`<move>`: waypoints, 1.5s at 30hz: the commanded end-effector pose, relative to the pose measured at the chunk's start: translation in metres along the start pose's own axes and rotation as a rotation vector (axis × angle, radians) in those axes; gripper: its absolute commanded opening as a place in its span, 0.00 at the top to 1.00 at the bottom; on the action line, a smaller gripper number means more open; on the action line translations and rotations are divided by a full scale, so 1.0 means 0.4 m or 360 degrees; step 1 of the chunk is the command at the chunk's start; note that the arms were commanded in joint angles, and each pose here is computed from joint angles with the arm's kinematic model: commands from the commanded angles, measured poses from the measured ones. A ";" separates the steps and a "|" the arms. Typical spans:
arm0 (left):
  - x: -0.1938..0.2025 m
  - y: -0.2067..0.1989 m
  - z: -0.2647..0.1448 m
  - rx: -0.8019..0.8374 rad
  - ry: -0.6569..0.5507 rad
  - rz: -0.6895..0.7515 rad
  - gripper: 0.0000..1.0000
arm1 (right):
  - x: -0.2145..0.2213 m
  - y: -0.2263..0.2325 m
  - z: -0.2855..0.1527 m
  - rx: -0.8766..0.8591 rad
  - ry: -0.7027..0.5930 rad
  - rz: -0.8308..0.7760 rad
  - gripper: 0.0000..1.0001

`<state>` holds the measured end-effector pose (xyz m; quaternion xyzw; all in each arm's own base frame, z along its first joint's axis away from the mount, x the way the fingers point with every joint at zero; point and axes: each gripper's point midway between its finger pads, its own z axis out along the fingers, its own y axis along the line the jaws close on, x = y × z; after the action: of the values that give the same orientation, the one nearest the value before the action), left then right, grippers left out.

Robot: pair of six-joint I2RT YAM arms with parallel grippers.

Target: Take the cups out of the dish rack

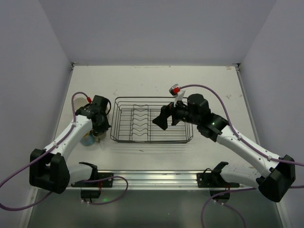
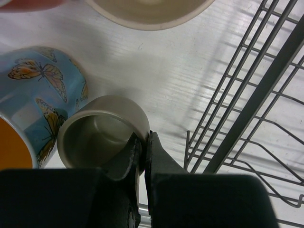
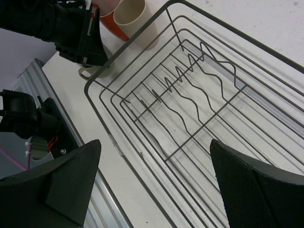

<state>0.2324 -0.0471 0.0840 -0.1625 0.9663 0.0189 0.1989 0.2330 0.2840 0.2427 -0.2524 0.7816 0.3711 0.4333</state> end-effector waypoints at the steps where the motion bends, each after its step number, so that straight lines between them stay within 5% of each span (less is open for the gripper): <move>1: -0.051 -0.009 0.006 -0.0036 -0.0154 -0.0113 1.00 | -0.019 0.014 -0.014 -0.0039 -0.0060 -0.0026 0.01; 40: 0.020 0.011 0.117 -0.0155 -0.0155 -0.0183 1.00 | 0.014 0.014 0.005 -0.0080 -0.0016 0.0003 0.01; 45: 0.026 0.010 0.112 -0.0164 -0.0148 -0.0189 0.91 | 0.018 0.014 0.008 -0.0084 -0.0005 0.0005 0.01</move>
<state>0.2394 -0.0502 0.0458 -0.2148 0.9489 0.0326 0.2290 0.2263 0.2844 0.2282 -0.2569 0.7857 0.3778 0.4170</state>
